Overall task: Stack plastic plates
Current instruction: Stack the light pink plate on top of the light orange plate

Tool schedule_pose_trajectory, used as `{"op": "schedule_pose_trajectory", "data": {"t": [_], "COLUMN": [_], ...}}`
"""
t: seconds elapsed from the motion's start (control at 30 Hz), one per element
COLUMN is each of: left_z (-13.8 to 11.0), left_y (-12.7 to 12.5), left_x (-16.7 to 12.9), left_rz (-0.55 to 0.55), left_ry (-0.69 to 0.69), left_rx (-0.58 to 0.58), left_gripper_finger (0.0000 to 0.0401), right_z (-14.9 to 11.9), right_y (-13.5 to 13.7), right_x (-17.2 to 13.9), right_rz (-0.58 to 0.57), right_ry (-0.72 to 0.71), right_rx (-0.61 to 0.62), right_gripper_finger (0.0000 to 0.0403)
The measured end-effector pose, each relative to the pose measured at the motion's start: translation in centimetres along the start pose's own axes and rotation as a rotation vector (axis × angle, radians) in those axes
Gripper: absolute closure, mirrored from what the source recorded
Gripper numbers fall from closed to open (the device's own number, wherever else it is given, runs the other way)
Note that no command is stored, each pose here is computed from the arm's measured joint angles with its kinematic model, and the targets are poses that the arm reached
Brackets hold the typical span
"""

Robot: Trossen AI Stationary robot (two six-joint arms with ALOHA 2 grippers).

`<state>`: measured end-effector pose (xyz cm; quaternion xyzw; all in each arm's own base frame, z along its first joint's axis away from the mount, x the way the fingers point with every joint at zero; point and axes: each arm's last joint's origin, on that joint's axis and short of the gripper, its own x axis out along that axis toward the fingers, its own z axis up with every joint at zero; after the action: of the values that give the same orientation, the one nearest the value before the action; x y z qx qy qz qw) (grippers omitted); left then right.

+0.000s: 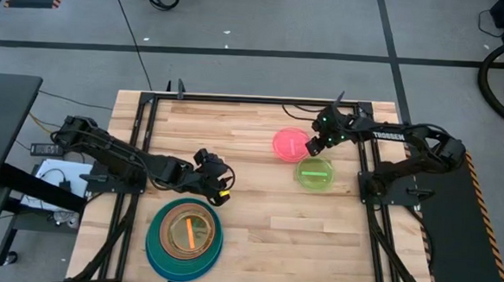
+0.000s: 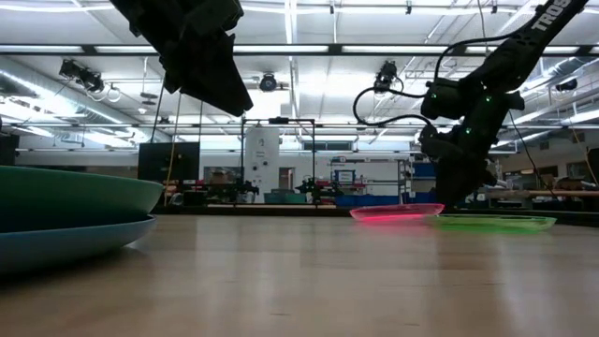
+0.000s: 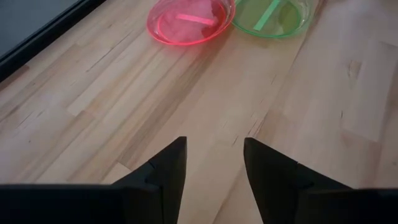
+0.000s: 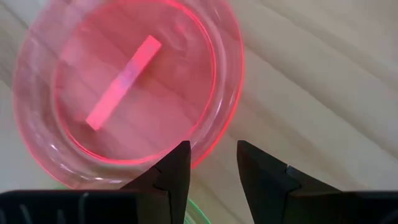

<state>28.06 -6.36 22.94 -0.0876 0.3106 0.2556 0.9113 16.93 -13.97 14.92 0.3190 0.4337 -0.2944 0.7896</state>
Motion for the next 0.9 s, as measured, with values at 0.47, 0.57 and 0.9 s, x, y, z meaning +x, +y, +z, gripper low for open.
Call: {"op": "schedule_pose_trajectory", "data": {"t": [0.47,0.57,0.9], "left_z": [0.0,-0.01,0.0], "left_y": [0.0,0.0,0.0], "left_x": [0.0,0.0,0.0], "left_rz": [0.0,0.0,0.0], "left_ry": [0.0,0.0,0.0], "left_rx": [0.0,0.0,0.0], "left_gripper_finger": [0.0234,0.0234,0.0234], "right_z": [-0.18,0.01,0.33], "right_y": [-0.14,-0.11,-0.51], "right_x": [0.57,0.55,0.47], "right_rz": [0.024,0.029,0.006], "right_ry": [-0.08,-0.099,-0.13], "right_rx": [0.027,0.038,0.061], "right_gripper_finger": [0.0286,0.0299,0.0294]}}
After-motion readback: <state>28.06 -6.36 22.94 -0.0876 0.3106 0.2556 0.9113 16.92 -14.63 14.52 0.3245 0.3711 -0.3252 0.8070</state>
